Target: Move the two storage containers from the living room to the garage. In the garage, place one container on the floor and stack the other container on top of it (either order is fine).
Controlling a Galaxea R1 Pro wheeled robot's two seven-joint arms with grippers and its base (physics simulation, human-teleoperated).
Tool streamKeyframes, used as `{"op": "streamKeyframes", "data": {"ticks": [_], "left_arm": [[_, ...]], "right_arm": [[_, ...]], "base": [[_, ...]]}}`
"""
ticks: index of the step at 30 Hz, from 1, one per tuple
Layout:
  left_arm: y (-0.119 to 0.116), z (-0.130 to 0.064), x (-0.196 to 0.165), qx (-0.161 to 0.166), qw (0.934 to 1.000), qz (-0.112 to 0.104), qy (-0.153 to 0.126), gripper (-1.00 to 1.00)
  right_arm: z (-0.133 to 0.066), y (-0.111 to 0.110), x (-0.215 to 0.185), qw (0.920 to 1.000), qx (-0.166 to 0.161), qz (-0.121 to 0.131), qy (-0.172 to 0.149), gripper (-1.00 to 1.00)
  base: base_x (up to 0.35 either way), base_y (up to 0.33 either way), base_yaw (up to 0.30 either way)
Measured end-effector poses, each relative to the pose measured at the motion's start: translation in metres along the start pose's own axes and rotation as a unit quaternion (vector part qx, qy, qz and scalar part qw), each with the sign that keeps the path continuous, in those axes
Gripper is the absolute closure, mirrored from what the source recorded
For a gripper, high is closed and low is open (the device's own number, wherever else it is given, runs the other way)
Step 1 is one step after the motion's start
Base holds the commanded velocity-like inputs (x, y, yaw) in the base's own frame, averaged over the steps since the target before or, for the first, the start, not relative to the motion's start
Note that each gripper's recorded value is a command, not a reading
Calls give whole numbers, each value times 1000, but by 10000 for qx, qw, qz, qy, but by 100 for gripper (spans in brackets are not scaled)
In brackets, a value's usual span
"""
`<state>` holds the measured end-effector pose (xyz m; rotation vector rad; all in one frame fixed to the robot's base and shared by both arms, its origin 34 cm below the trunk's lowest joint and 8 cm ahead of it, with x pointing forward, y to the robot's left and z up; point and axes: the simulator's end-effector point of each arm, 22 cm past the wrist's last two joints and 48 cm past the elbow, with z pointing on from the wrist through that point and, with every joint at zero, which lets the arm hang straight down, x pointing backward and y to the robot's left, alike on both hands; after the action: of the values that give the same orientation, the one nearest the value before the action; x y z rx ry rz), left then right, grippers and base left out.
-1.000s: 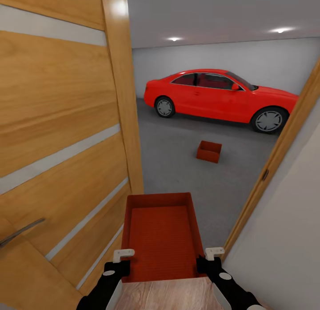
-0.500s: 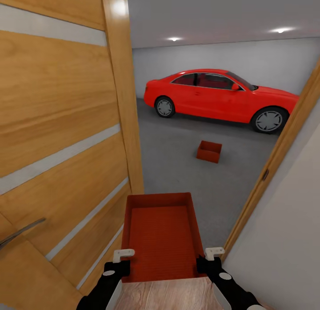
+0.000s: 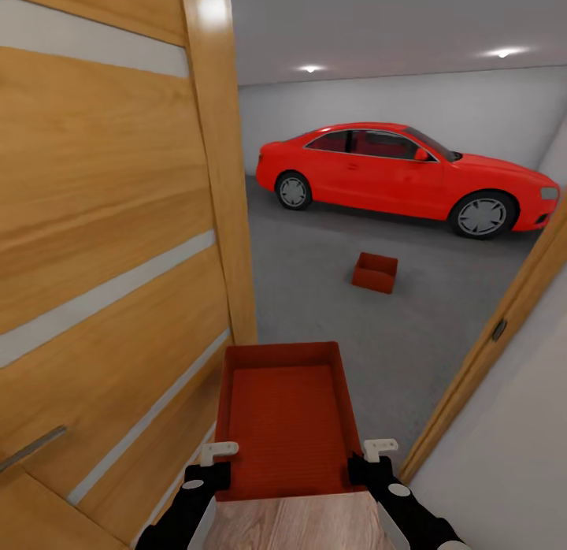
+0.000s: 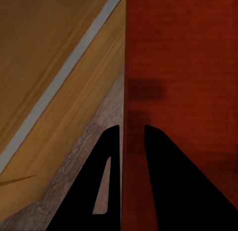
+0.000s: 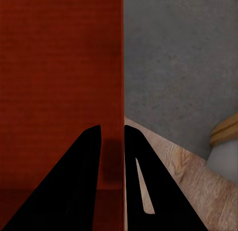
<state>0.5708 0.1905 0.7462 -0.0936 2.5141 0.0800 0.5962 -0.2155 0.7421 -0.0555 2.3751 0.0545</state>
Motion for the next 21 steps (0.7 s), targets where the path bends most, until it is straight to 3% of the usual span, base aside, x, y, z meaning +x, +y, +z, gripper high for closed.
{"op": "streamKeyframes", "data": {"ticks": [6,21], "left_arm": [[0,0,0,1,10000,-1,1,100],[0,-2,-3,4,10000,-4,-31,100]], "right_arm": [[0,0,0,10000,1,-1,0,100],[-1,0,-4,10000,2,-4,-31,100]], "base": [[13,0,-84],[0,0,-277]]}}
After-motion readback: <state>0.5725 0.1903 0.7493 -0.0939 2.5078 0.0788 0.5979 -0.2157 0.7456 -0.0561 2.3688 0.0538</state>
